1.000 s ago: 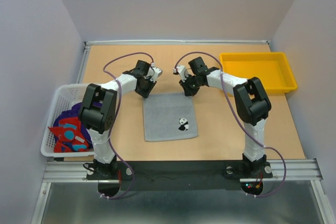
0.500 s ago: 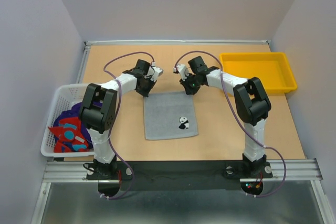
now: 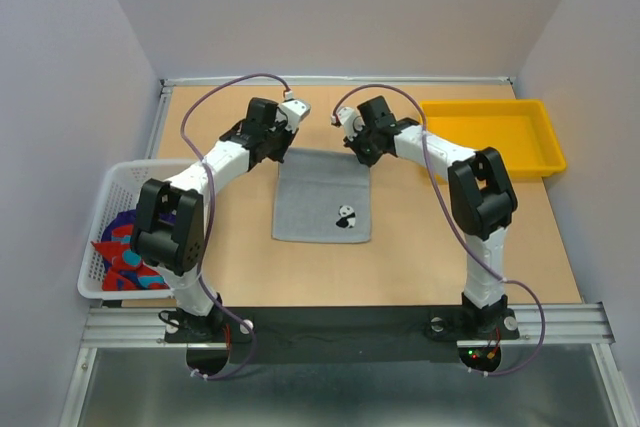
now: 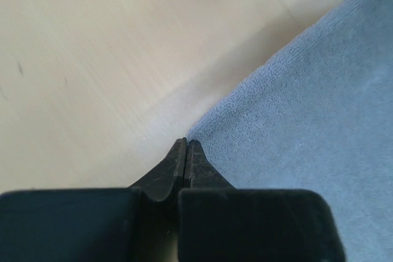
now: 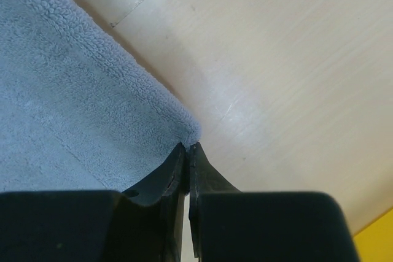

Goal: Fold and stack the towels
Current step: Fold the towel

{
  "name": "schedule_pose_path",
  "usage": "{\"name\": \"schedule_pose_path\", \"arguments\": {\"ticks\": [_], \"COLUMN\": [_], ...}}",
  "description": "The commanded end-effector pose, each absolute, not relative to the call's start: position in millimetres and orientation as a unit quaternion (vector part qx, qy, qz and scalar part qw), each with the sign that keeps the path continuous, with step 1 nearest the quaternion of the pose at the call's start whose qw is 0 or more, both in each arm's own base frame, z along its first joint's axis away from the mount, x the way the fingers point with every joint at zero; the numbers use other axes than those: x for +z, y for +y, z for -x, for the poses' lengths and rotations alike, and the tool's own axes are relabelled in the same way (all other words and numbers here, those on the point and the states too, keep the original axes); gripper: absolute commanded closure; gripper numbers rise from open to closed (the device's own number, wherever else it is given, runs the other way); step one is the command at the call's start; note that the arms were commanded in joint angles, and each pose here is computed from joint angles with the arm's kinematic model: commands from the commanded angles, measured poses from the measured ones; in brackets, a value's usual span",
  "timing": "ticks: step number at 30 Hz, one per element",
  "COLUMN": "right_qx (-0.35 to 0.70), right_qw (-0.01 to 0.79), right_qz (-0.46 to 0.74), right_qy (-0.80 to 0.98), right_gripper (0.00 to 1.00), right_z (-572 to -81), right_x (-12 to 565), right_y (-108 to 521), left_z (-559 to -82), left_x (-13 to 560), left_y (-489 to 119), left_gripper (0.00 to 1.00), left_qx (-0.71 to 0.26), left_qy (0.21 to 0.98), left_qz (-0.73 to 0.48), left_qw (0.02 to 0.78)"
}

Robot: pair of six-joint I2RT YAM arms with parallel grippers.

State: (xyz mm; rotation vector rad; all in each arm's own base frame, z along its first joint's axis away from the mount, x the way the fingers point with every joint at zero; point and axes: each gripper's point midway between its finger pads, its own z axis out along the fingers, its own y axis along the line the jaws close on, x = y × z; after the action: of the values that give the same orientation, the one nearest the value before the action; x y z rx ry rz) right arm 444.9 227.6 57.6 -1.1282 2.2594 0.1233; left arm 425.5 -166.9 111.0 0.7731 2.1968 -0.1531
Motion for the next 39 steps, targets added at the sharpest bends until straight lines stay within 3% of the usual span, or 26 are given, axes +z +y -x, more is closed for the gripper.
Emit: {"name": "schedule_pose_path", "arguments": {"ticks": [1,24,39], "right_qx": [0.006,0.100,0.199], "right_qw": [0.352,0.358,0.306], "right_qz": [0.406,0.374,0.384], "right_qy": [0.843,0.850,0.848], "right_gripper": [0.99,1.00,0.99], "right_z": [-462.9,-378.0,-303.3], "right_x": [108.3,122.4,105.6], "right_y": [209.8,206.2,232.4], "left_z": [-427.3,-364.8,-322.4], "left_x": [135.4,130.7,101.6], "left_y": [-157.5,-162.4,-174.7], "left_gripper": [1.00,1.00,1.00], "left_qx": [-0.049,-0.101,-0.131], "left_qy": [0.851,0.864,0.891], "left_qz": [-0.297,-0.236,-0.193], "left_qw": [0.431,0.432,0.390]}}
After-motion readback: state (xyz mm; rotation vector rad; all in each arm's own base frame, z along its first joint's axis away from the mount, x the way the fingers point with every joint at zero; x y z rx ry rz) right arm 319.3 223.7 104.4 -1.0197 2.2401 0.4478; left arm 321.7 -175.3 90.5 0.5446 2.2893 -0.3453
